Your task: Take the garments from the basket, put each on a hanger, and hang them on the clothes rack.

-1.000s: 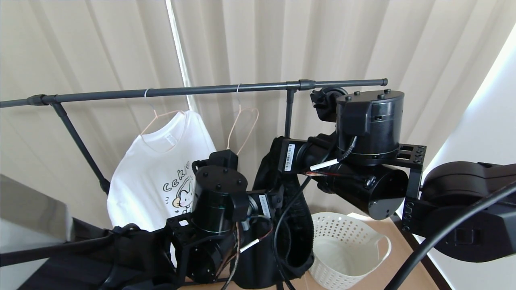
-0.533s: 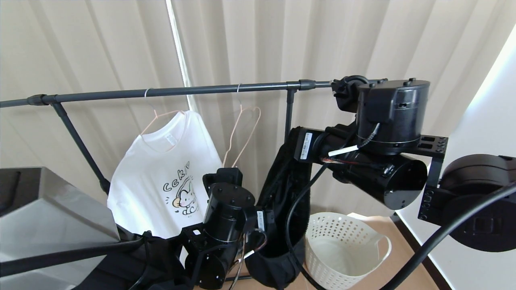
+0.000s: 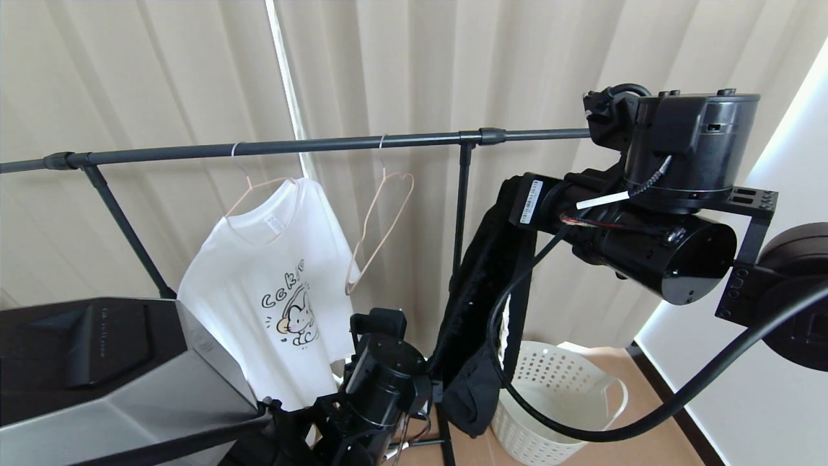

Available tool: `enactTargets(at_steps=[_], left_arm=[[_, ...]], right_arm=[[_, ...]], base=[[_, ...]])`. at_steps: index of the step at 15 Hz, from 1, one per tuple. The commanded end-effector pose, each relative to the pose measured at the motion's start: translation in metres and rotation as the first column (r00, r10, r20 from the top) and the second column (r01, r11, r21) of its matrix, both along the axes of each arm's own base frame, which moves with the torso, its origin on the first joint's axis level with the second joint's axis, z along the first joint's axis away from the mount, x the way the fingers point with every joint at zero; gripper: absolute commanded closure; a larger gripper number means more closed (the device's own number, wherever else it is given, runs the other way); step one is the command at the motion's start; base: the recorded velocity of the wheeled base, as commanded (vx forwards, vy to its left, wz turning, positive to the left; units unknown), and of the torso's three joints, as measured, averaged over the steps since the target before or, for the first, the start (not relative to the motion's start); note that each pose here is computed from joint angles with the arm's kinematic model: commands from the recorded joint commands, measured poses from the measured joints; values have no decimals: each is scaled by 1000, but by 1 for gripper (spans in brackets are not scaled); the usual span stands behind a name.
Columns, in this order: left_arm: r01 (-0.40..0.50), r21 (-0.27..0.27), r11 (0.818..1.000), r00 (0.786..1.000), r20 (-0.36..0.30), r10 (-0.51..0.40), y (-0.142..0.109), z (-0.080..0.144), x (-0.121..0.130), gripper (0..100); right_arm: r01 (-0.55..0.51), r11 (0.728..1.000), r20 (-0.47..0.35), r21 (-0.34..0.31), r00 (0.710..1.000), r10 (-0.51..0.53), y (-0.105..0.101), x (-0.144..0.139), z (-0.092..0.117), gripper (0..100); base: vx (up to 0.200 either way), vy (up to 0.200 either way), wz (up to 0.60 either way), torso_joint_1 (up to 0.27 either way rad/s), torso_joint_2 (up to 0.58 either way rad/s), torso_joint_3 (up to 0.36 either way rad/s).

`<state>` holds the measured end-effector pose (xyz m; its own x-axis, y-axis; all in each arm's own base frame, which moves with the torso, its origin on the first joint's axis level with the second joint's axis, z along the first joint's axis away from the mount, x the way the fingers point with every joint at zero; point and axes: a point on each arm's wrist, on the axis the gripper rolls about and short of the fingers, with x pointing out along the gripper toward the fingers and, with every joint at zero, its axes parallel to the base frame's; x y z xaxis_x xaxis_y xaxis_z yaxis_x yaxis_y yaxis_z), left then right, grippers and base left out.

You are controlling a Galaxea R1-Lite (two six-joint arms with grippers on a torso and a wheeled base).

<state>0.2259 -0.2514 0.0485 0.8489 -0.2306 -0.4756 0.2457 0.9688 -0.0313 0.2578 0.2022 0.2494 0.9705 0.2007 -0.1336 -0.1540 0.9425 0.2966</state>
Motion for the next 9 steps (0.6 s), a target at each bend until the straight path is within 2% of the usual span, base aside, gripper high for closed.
enactTargets(at_steps=[1,2,6,7,8,9], left_arm=[[17,19,1000,1000,-15,-17,-3,-7,-5,0],[20,19,1000,1000,-15,-20,-3,-7,-6,100],[15,-15,1000,1000,12,-15,0,8,-6,100],[5,-72,997,998,63,-1,9,35,-4,100],[-8,-91,996,996,84,16,15,45,-1,100],[-29,-152,988,990,132,49,29,71,5,100]], right_arm=[[23,1000,12,9,1000,-23,-7,4,4,100],[38,999,14,12,999,-39,-11,7,5,100],[48,999,15,-15,999,-47,-13,11,3,100],[63,998,11,-30,998,-63,-17,16,1,100],[63,997,11,-46,998,-62,-17,17,0,100],[55,994,-4,-97,998,-56,-18,16,-6,100]], base=[[0,0,0,0,0,0],[0,0,0,0,0,0],[0,0,0,0,0,0],[0,0,0,0,0,0],[0,0,0,0,0,0],[0,0,0,0,0,0]])
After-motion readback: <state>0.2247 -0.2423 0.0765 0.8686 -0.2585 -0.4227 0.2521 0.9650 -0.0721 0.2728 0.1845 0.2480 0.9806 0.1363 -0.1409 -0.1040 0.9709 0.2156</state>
